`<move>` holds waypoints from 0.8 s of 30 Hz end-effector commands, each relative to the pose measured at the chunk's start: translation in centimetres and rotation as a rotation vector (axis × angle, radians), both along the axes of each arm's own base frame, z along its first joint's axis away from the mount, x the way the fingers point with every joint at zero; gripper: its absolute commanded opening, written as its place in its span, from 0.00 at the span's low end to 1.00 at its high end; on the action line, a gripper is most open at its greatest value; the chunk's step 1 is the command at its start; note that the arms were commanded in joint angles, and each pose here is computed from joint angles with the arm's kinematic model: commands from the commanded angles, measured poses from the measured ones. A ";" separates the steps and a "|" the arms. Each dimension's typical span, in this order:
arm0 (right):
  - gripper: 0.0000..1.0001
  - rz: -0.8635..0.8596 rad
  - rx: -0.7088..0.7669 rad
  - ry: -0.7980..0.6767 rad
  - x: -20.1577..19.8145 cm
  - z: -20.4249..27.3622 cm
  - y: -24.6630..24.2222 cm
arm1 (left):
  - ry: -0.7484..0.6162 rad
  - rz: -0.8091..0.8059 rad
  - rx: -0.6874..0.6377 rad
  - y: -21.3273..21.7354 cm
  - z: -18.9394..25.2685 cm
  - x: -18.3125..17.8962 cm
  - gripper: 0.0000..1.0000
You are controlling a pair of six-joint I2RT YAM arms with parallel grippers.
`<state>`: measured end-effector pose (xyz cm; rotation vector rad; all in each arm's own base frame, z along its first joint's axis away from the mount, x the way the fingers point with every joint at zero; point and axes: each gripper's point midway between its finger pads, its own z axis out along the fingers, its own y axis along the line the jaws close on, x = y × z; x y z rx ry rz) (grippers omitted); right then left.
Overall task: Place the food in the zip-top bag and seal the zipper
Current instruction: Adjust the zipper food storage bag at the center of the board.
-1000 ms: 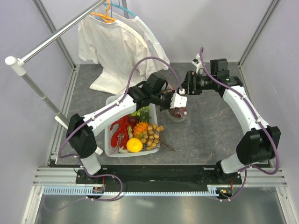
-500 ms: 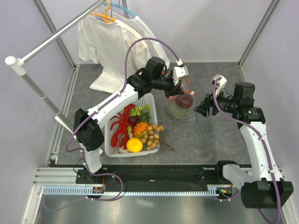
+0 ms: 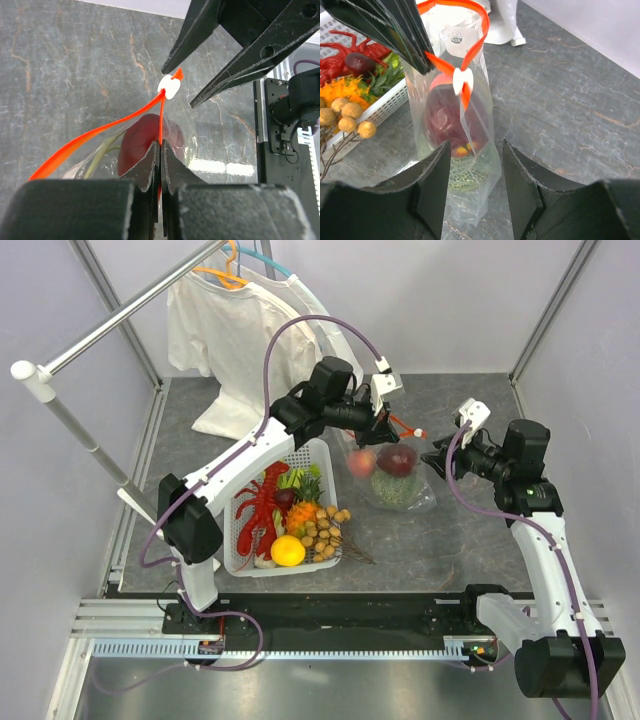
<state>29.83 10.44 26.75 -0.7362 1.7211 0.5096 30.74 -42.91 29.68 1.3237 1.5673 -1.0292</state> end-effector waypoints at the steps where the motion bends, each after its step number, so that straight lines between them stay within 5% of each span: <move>1: 0.53 0.113 -0.014 -0.083 -0.3 2.3 1.1 | 0.004 -0.049 -0.044 -0.4 1.2 -1.6 0.02; 8: 0.48 0.165 0.001 -0.055 -1.4 2.1 1.8 | -0.011 -0.089 -0.063 -0.5 1.2 -2.7 0.02; 19: 0.24 0.222 -0.047 -0.041 -1.9 0.9 2.1 | -0.025 -0.106 -0.076 -0.7 1.7 -3.4 0.02; 24: 0.00 0.218 -0.054 -0.047 -2.0 0.9 2.1 | -0.014 -0.126 -0.077 -0.6 1.6 -4.0 0.02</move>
